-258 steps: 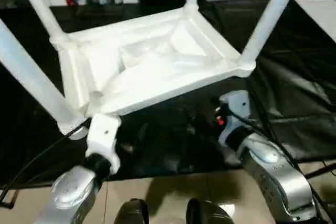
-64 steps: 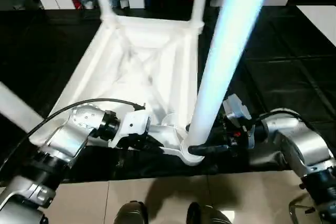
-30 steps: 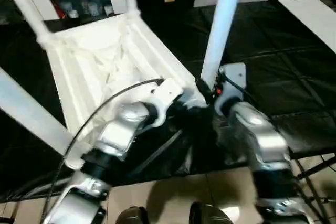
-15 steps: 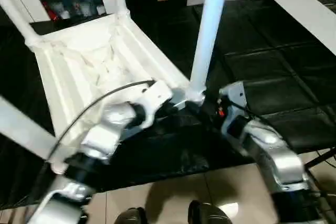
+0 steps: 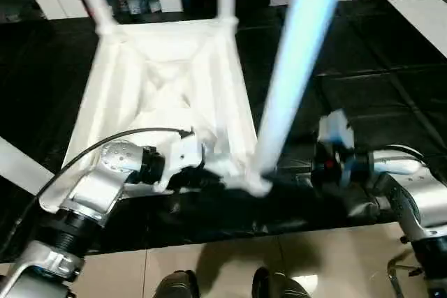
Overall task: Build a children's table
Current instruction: Rotate leg to tighten
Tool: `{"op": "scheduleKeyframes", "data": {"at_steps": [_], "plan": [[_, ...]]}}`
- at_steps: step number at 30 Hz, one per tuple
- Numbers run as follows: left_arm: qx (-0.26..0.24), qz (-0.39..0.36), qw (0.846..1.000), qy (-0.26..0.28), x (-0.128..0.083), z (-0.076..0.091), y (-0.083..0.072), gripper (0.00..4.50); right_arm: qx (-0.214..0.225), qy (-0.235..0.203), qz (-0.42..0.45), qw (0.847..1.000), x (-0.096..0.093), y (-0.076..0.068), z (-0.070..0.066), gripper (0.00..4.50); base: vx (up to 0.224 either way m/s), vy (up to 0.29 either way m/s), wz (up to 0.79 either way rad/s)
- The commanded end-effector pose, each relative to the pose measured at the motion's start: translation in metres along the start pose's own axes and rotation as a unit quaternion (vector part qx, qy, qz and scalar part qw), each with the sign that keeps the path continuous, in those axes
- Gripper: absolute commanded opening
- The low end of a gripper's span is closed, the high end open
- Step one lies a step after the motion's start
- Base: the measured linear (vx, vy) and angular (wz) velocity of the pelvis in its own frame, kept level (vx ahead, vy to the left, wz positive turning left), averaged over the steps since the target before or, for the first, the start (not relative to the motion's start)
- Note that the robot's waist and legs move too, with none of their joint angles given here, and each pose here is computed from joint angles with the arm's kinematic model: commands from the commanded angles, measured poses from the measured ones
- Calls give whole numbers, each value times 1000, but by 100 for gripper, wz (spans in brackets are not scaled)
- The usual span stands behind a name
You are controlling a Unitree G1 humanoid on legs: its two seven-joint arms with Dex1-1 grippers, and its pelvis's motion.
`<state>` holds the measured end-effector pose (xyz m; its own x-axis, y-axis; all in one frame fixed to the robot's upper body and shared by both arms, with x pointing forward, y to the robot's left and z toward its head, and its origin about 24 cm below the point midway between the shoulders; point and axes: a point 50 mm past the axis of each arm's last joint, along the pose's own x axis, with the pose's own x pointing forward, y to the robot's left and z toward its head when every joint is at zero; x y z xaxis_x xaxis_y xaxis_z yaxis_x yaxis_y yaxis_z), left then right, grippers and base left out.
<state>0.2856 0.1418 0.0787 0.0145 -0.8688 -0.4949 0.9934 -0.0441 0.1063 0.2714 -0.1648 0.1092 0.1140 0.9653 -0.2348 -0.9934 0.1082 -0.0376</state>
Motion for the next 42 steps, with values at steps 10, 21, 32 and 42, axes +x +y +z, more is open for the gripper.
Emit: {"op": "scheduleKeyframes", "data": {"at_steps": [10,21,32,42], "plan": [[68,-122,990,14,12,12,-6,0,-9,20,128,992,16,-2,-3,365,0,0,0],[71,-125,989,21,9,10,-2,0,15,21,180,983,17,0,-3,252,0,0,0],[19,-52,998,-8,1,6,5,0,73,-25,138,987,22,1,0,211,0,0,0],[-56,118,991,-38,15,18,17,0,120,-35,-102,987,60,-9,-11,210,0,0,0]]}}
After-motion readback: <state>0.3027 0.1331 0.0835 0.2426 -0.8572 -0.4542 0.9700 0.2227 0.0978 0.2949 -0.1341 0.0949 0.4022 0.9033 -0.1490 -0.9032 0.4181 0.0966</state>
